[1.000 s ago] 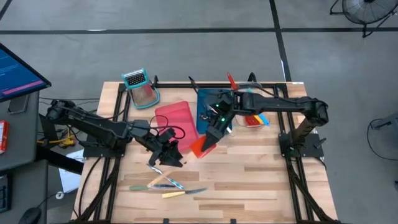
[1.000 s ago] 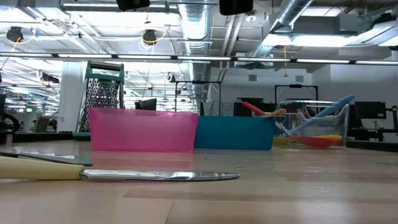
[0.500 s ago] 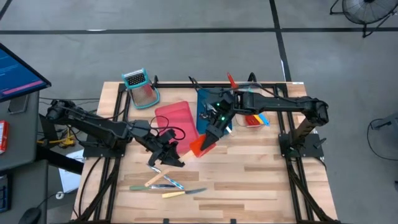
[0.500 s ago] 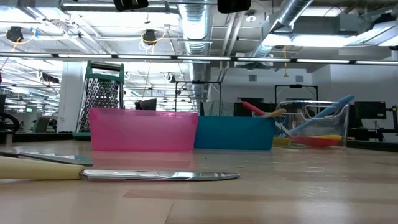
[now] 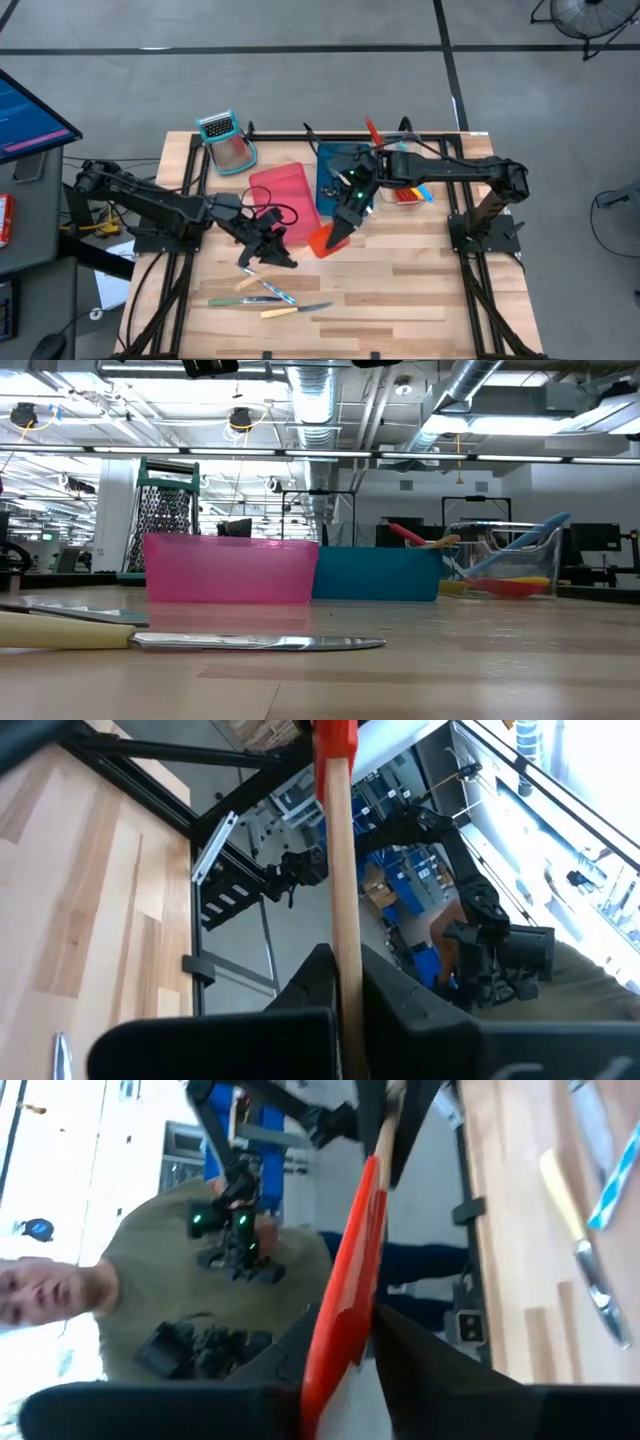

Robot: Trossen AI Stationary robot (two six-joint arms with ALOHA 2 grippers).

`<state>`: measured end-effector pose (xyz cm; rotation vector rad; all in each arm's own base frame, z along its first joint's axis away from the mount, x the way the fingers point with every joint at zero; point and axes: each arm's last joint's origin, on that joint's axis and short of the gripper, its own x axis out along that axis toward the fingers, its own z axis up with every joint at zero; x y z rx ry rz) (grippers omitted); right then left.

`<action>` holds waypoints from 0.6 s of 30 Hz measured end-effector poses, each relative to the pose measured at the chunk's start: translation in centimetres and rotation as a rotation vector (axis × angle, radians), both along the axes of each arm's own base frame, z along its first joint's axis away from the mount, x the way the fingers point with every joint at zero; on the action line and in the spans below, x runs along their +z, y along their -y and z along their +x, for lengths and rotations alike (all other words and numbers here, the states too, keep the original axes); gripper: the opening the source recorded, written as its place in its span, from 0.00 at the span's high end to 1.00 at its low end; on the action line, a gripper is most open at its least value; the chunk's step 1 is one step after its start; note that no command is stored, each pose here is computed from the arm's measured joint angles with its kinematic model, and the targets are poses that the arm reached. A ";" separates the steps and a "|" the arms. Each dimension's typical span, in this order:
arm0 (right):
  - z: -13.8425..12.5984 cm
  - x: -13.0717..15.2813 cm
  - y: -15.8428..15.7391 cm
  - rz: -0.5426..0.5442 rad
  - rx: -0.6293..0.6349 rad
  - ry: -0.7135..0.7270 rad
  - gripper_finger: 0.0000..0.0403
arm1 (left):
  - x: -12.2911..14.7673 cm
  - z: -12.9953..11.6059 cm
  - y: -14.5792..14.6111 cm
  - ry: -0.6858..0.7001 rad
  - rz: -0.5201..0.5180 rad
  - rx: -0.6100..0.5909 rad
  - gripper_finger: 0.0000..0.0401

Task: Pick & Place Kitchen Items
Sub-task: Put the red spatula into the blue bin

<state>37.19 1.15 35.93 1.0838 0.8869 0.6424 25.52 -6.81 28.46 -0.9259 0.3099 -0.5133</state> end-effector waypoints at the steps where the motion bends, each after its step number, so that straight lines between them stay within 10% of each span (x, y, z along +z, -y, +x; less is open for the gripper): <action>1: -0.2 0.1 0.0 0.011 0.011 -0.008 0.77 | 0.0 0.0 0.0 0.001 0.000 0.000 1.00; 18: -5.1 2.2 -2.1 0.212 0.207 -0.319 0.55 | 0.1 0.0 0.0 0.004 -0.004 0.009 1.00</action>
